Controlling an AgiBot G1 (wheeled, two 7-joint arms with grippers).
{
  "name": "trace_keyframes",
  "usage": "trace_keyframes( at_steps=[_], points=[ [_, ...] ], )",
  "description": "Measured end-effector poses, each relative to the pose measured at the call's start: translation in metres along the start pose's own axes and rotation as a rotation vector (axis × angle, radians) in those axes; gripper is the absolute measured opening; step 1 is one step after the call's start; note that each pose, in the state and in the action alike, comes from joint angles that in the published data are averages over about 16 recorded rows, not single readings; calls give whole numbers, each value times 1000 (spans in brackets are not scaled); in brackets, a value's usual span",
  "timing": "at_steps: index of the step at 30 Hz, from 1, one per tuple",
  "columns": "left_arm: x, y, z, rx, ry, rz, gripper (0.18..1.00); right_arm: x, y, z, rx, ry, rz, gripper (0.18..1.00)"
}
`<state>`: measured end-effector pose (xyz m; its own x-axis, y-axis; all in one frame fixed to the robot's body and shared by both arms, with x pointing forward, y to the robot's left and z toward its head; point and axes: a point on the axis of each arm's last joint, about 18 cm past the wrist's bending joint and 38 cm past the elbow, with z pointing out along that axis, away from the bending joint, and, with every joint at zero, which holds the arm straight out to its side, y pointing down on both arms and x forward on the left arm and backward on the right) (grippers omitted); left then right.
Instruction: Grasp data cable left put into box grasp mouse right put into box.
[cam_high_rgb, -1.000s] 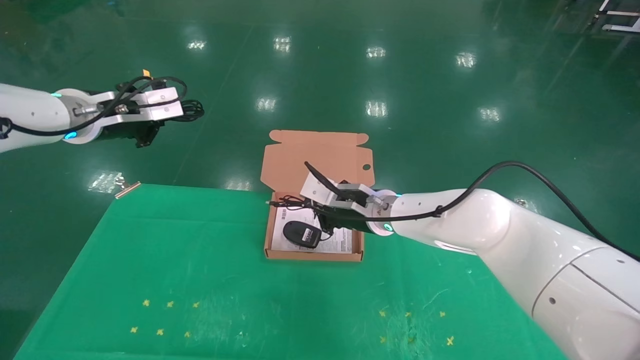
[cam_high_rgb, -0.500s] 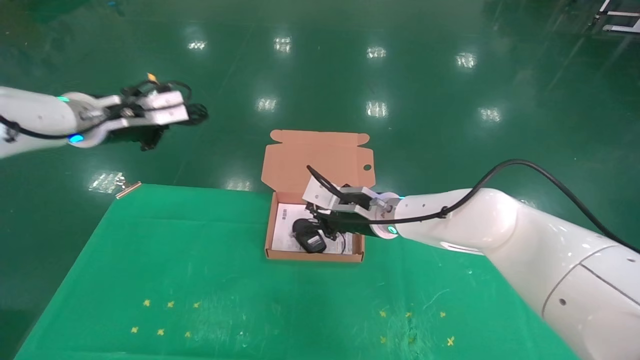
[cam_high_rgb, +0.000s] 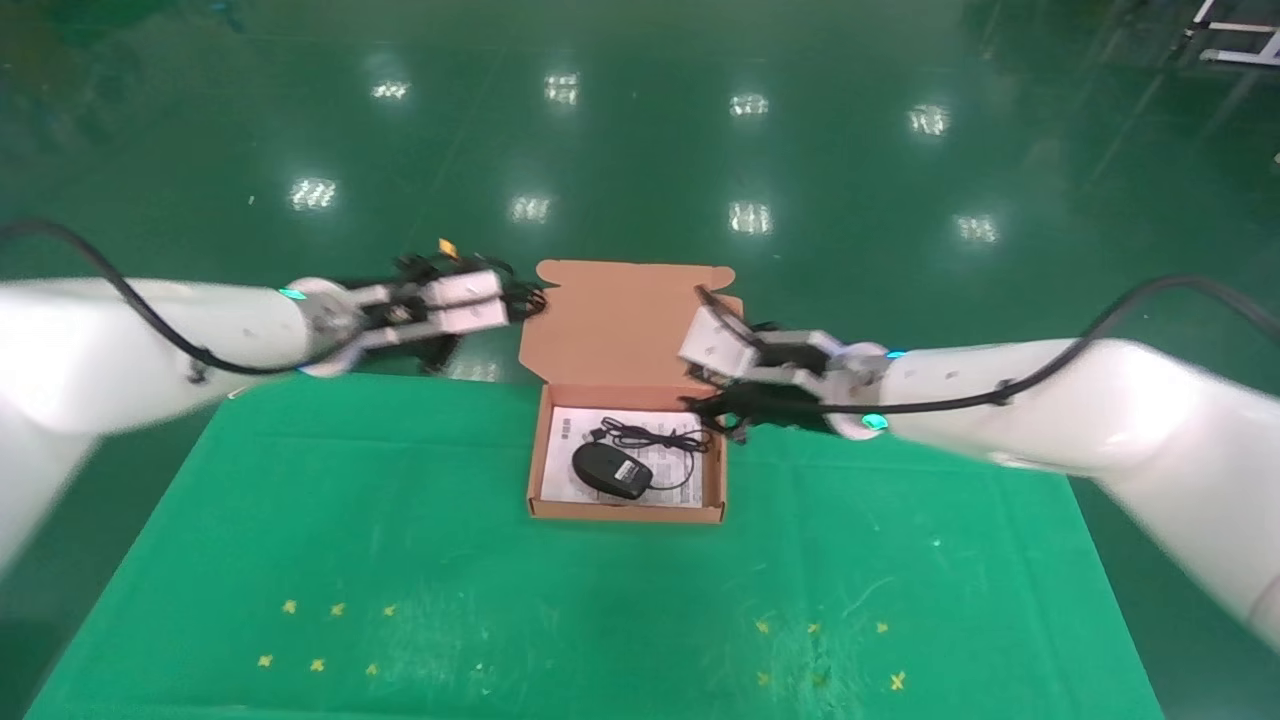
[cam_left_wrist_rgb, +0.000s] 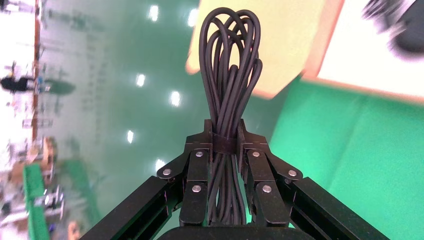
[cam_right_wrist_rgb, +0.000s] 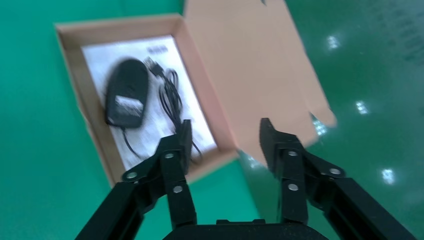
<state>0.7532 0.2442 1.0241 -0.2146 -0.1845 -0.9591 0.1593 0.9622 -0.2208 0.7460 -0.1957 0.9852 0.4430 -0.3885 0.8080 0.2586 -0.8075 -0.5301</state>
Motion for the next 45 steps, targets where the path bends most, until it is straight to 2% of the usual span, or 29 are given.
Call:
trace_keyframes(
  at_steps=[7, 14, 19, 24, 37, 45],
  points=[
    [48, -38, 29, 95, 48, 25, 264, 23, 23, -48, -28, 39, -14, 591],
    [91, -68, 47, 172, 95, 65, 264, 29, 38, -95, -55, 62, -16, 778],
    [111, -82, 51, 214, 128, 76, 264, 27, 43, -119, -71, 74, -13, 884],
    [123, -90, 52, 240, 157, 74, 264, 26, 45, -134, -84, 86, -15, 952],
    [124, -91, 50, 255, 169, 64, 311, 27, 45, -139, -93, 96, -20, 999],
    [96, -91, 41, 273, 118, 20, 403, 44, 33, -146, -91, 121, -70, 1000]
  ],
)
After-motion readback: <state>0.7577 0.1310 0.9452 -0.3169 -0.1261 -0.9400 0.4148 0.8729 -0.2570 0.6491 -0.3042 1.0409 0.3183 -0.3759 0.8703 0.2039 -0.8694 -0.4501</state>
